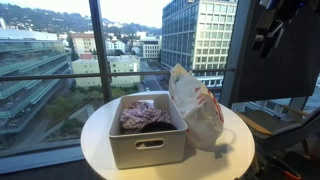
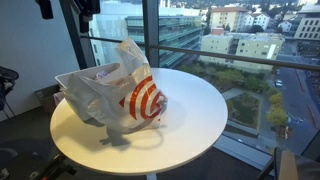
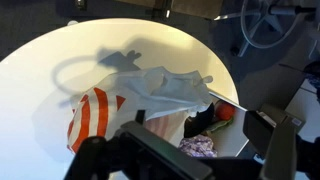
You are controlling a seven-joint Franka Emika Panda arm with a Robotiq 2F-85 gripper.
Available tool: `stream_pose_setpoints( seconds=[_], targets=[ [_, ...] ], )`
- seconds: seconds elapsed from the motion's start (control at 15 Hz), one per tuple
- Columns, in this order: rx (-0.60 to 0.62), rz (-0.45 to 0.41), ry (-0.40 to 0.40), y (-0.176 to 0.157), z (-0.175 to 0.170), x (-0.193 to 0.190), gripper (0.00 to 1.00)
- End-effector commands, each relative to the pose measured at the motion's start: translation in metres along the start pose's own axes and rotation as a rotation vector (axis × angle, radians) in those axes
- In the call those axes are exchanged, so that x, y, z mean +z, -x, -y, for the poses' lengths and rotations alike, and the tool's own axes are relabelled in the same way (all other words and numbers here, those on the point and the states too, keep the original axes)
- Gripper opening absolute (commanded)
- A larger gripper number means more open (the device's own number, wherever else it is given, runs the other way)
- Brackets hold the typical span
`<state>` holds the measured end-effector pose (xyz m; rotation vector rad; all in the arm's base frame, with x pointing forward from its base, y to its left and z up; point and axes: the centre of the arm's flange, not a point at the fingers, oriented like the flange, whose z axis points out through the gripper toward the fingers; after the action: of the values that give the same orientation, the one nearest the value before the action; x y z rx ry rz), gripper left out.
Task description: Move the purple material from the storage box and place it in the plastic bag
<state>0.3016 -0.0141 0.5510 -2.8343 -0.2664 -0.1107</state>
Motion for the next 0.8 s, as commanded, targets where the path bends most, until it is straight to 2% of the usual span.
stream_pose_setpoints(
  seconds=[0.0,0.67,0.73],
  targets=[
    [-0.001,-0.005,0.001,0.0,0.0,-0.003,1.0],
    [-0.004,-0.016,0.003,0.0,0.001,-0.007,1.0],
    [-0.022,-0.023,-0.013,-0.011,0.008,-0.007,1.0]
  ],
)
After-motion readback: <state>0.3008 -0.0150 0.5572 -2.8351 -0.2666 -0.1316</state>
